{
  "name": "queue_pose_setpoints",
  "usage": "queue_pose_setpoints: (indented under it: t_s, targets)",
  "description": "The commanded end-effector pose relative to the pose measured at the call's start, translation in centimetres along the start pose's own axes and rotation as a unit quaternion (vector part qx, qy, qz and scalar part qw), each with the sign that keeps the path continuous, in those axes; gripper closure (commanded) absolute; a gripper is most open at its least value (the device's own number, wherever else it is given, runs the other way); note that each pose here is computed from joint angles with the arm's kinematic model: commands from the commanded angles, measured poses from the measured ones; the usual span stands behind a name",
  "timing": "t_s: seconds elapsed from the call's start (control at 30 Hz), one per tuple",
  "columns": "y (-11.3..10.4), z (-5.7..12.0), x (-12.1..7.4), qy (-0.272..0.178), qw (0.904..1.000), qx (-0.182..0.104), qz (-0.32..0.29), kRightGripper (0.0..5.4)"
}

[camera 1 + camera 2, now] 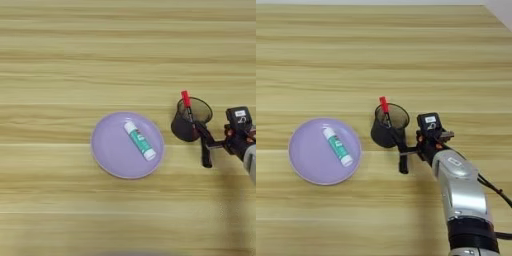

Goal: Move the objects on the table

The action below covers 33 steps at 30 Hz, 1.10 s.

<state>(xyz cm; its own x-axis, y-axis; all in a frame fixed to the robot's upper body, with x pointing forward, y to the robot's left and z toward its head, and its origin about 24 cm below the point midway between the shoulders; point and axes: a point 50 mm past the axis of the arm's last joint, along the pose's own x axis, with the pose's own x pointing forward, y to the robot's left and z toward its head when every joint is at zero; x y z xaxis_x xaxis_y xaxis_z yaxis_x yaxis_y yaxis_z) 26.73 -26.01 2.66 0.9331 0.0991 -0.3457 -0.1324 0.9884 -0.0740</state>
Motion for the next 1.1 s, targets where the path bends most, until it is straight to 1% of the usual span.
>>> queue_pose_setpoints:
  t_s: [0.03, 0.13, 0.27, 0.43, 0.53, 0.67, 0.77, 0.83, 0.9, 1.03, 1.1]
  targets:
    - [-1.3, 4.8, 0.7, -0.073, 0.9971, -0.02, -0.013, 0.04]
    - [-1.4, 5.6, 1.2, -0.086, 0.9963, -0.008, 0.004, 0.04]
    - [-1.2, 6.4, 1.7, -0.108, 0.9937, -0.006, 0.031, 0.04]
    - [0.3, 6.6, 1.7, -0.131, 0.9876, -0.005, 0.086, 0.04]
    - [0.8, 6.3, 1.9, -0.129, 0.9865, -0.005, 0.101, 0.04]
    - [0.8, 5.6, 2.4, -0.114, 0.9885, -0.002, 0.099, 0.04]
    - [0.5, 4.9, 2.9, -0.09, 0.9926, 0.007, 0.081, 0.04]
    - [0.4, 5.0, 3.1, -0.095, 0.9925, 0.009, 0.077, 0.04]
    - [0.3, 5.5, 3.1, -0.117, 0.9906, -0.011, 0.071, 0.04]
    - [0.1, 6.0, 3.1, -0.138, 0.9887, -0.029, 0.051, 0.04]
    - [-0.1, 6.0, 3.2, -0.142, 0.9886, -0.033, 0.04, 0.04]
